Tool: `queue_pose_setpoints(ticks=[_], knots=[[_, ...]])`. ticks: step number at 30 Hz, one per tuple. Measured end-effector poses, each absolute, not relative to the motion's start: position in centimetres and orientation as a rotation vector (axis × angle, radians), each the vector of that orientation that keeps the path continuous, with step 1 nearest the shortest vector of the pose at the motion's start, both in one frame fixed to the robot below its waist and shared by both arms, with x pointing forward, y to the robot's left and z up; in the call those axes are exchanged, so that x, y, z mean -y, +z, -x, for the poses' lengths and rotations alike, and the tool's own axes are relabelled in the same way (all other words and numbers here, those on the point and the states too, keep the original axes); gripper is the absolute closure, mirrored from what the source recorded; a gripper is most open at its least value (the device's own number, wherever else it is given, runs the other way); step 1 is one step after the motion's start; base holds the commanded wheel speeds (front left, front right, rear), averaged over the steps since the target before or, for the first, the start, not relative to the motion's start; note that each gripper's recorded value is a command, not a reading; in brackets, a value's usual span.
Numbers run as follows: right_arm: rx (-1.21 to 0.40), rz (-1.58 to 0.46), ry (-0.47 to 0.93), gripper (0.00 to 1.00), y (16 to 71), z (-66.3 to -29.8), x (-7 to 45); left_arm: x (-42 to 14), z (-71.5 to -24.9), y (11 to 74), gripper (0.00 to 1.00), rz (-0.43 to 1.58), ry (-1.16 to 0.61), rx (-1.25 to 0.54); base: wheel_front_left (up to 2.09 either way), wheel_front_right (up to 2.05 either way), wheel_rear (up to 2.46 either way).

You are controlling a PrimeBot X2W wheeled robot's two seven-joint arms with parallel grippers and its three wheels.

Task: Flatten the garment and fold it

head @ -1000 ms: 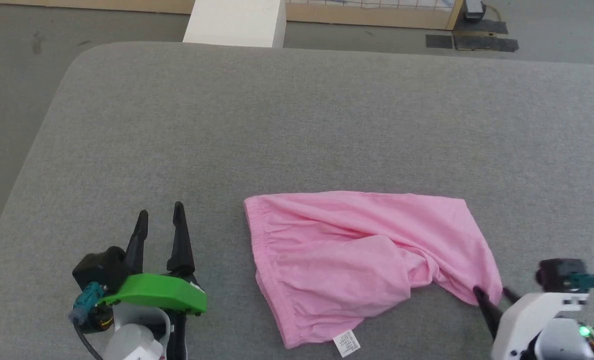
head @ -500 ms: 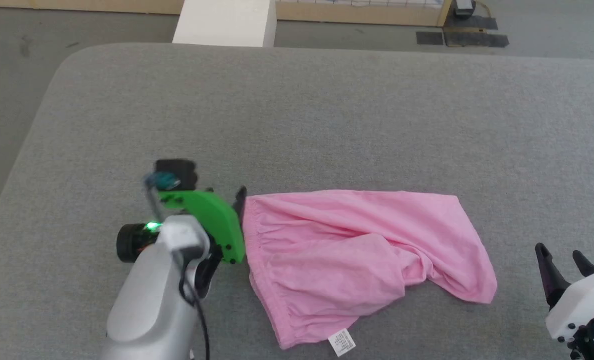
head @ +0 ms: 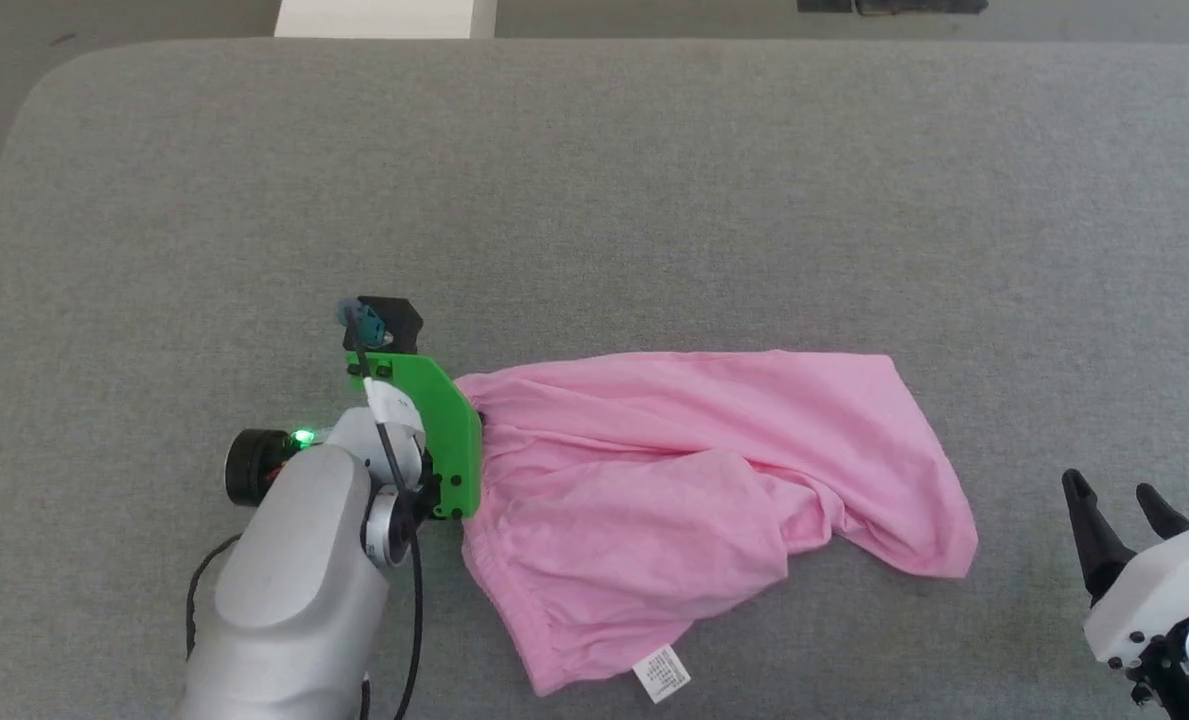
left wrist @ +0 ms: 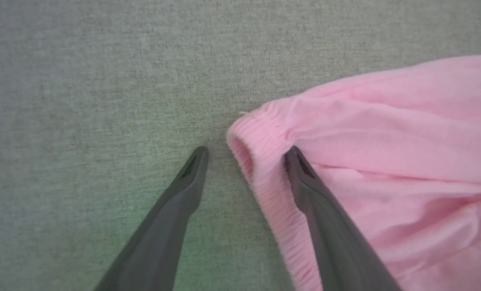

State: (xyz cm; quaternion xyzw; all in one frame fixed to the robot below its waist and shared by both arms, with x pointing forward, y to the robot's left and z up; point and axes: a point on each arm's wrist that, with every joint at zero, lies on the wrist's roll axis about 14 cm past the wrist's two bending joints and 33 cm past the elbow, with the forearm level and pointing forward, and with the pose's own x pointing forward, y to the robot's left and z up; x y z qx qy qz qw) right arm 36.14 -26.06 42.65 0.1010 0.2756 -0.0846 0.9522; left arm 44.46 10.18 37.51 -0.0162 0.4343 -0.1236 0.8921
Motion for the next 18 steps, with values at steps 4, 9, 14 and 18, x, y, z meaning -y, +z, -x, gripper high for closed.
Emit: queue_pose_setpoints(ticks=[4,9,14,18], knots=[[-0.559,-0.2,-0.168,0.0,42.7,-36.4,25.9,-9.3,-45.1,37.8,1.0,0.096,-0.282,-0.83,0.0,0.0,0.0],[-0.517,-0.163,-0.101,0.0,44.4,-38.4,24.0,-9.6,-45.4,39.2,1.0,0.229,-0.241,-0.687,0.0,0.0,0.0],[-0.504,-0.101,0.013,0.0,46.2,-41.7,20.8,-10.0,-44.9,41.3,1.0,0.338,-0.214,-0.548,0.0,0.0,0.0],[-0.61,0.009,0.084,0.0,44.6,-43.3,19.3,-10.3,-44.0,42.2,1.0,0.37,-0.195,-0.501,0.0,0.0,0.0]])
